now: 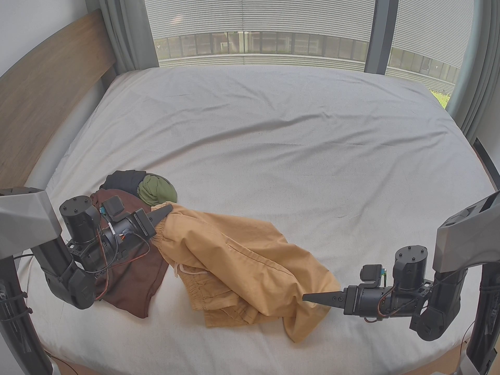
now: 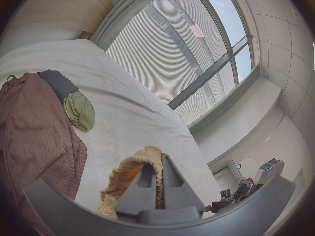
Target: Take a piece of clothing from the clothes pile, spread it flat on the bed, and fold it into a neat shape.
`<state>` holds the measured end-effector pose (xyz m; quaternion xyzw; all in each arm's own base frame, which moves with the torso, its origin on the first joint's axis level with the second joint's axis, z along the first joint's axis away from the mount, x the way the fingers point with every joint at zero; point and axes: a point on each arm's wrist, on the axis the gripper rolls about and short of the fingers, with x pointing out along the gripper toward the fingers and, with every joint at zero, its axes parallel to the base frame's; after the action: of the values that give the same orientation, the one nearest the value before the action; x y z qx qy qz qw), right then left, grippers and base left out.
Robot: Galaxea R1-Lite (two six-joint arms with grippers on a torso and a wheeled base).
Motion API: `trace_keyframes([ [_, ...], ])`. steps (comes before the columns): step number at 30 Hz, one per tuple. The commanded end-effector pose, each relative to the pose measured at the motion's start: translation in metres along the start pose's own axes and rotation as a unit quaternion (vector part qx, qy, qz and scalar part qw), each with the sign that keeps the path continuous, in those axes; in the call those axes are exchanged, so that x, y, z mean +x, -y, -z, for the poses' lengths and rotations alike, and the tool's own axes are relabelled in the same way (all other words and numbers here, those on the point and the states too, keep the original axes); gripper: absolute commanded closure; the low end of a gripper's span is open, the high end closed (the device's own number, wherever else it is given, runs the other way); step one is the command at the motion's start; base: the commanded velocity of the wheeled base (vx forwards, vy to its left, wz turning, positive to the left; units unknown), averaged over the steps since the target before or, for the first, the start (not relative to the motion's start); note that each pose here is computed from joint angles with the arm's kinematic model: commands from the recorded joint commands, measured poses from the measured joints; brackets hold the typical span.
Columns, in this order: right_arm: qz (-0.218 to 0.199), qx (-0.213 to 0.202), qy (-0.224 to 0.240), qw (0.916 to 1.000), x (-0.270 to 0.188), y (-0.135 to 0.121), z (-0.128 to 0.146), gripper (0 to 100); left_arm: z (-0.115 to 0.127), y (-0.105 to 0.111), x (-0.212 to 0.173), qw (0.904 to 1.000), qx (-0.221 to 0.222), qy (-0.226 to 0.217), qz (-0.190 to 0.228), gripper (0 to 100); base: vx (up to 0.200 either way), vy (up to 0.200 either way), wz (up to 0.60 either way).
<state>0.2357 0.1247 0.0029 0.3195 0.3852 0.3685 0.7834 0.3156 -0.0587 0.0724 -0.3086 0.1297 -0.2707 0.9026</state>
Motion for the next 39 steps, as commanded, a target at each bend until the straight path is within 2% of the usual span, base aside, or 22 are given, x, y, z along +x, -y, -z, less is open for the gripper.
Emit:
trace_keyframes([
  [1,-0.001,-0.001,-0.005,1.0,0.004,0.001,0.001,0,0.0,0.001,0.0,1.0,0.001,0.0,0.002,100,0.0,0.0,0.0],
  [10,0.006,0.003,-0.02,0.9998,0.008,0.006,0.008,0,-0.001,0.0,0.0,1.0,0.001,0.003,-0.001,100,0.0,0.0,0.0],
  [11,0.007,0.003,-0.021,0.9998,0.008,0.007,0.009,100,-0.001,0.0,0.0,1.0,0.001,0.004,-0.002,100,0.0,0.0,0.0],
  [16,0.006,0.002,-0.012,0.9999,0.004,0.006,0.005,100,0.001,-0.001,0.001,1.0,0.0,0.002,-0.006,100,0.0,0.0,0.0],
  [22,-0.003,-0.012,0.034,0.9993,-0.014,-0.005,-0.013,100,0.0,-0.002,0.001,1.0,0.0,0.003,-0.006,100,0.0,0.0,0.0],
  [33,0.006,-0.021,0.128,0.9915,-0.027,0.009,-0.057,100,0.003,-0.002,-0.004,1.0,-0.001,-0.004,-0.008,100,0.0,0.0,0.0],
  [39,0.001,-0.002,0.143,0.9897,-0.026,0.012,-0.066,100,0.006,-0.003,-0.003,0.9999,-0.004,-0.01,-0.009,100,0.0,0.0,0.0],
])
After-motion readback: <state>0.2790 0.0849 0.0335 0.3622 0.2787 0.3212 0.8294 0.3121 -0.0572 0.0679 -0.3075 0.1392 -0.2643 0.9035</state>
